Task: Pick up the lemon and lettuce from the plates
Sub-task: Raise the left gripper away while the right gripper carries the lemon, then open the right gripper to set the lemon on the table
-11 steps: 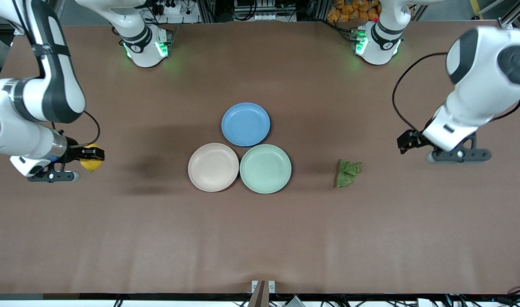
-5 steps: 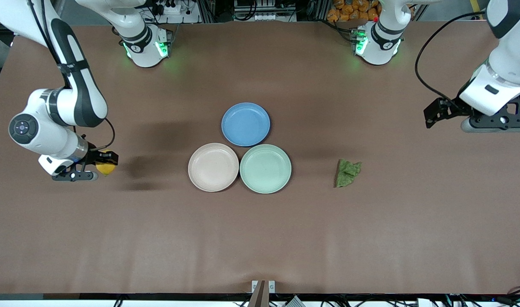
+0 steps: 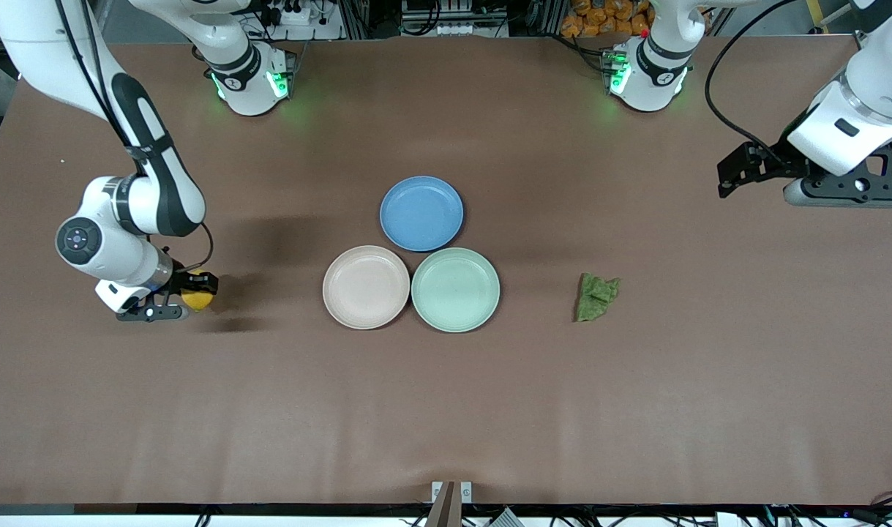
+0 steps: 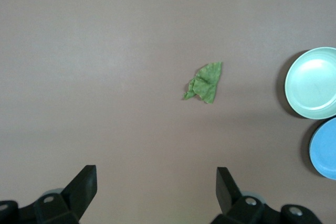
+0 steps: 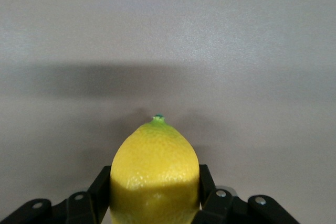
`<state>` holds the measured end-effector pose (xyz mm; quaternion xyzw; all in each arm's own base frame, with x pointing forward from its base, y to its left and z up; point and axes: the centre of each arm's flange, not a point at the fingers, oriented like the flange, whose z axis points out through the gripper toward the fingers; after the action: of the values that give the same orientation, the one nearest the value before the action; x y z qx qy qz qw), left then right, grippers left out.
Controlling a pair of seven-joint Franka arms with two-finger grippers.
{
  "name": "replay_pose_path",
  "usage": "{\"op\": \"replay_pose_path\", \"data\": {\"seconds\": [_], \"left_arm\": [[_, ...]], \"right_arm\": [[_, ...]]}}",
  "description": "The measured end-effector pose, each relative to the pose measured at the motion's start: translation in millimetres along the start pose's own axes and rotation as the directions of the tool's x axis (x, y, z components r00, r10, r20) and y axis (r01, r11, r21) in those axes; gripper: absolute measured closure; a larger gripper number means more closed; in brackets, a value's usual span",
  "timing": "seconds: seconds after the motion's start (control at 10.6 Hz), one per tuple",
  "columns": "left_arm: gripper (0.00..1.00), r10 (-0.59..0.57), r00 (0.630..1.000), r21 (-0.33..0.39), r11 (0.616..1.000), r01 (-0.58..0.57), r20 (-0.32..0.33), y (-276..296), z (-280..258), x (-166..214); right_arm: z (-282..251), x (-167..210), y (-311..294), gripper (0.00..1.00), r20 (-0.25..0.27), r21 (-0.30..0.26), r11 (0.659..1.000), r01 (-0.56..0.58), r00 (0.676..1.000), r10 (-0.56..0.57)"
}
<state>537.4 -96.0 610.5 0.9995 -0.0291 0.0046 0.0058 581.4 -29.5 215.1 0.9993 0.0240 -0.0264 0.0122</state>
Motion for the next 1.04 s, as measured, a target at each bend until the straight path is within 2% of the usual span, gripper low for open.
{"op": "replay_pose_path", "data": {"seconds": [0.19, 0.28, 0.47, 0.66, 0.85, 1.04], "left_arm": [[0.0, 0.002, 1.0, -0.001, 1.0, -0.002, -0.003, 1.2, -9.4, -1.4], [0.0, 0.002, 1.0, -0.001, 1.0, -0.002, -0.01, 1.1, -13.9, -1.5], [0.0, 0.002, 1.0, 0.0, 1.0, -0.002, 0.0, 0.8, -14.5, -2.7], [0.0, 0.0, 1.0, 0.001, 1.0, 0.0, 0.009, -0.2, -13.6, -3.5], [0.0, 0.0, 1.0, 0.001, 1.0, 0.0, 0.012, -0.5, -13.2, -3.7], [0.0, -0.002, 1.0, 0.001, 1.0, 0.002, 0.013, -1.3, -12.9, -3.6]], "right_arm": [[16.7, -0.2, 4.7, 0.31, 0.001, -0.001, 1.0, -0.007, 1.0, 0.007], [22.0, -0.9, 8.0, 0.28, 0.006, -0.001, 1.0, -0.01, 1.0, 0.01], [25.3, -1.6, 12.7, 0.03, 0.011, 0.0, 1.0, -0.015, 1.0, 0.015], [17.0, 5.0, 13.8, 0.0, 0.017, 0.0, 1.0, -0.013, 1.0, 0.013], [-15.8, 22.4, 16.2, 0.0, 0.111, 0.009, 1.0, -0.015, 0.994, 0.014], [-67.2, 43.8, 19.2, 0.0, 0.151, 0.014, 1.0, -0.017, 0.988, 0.015]]}}
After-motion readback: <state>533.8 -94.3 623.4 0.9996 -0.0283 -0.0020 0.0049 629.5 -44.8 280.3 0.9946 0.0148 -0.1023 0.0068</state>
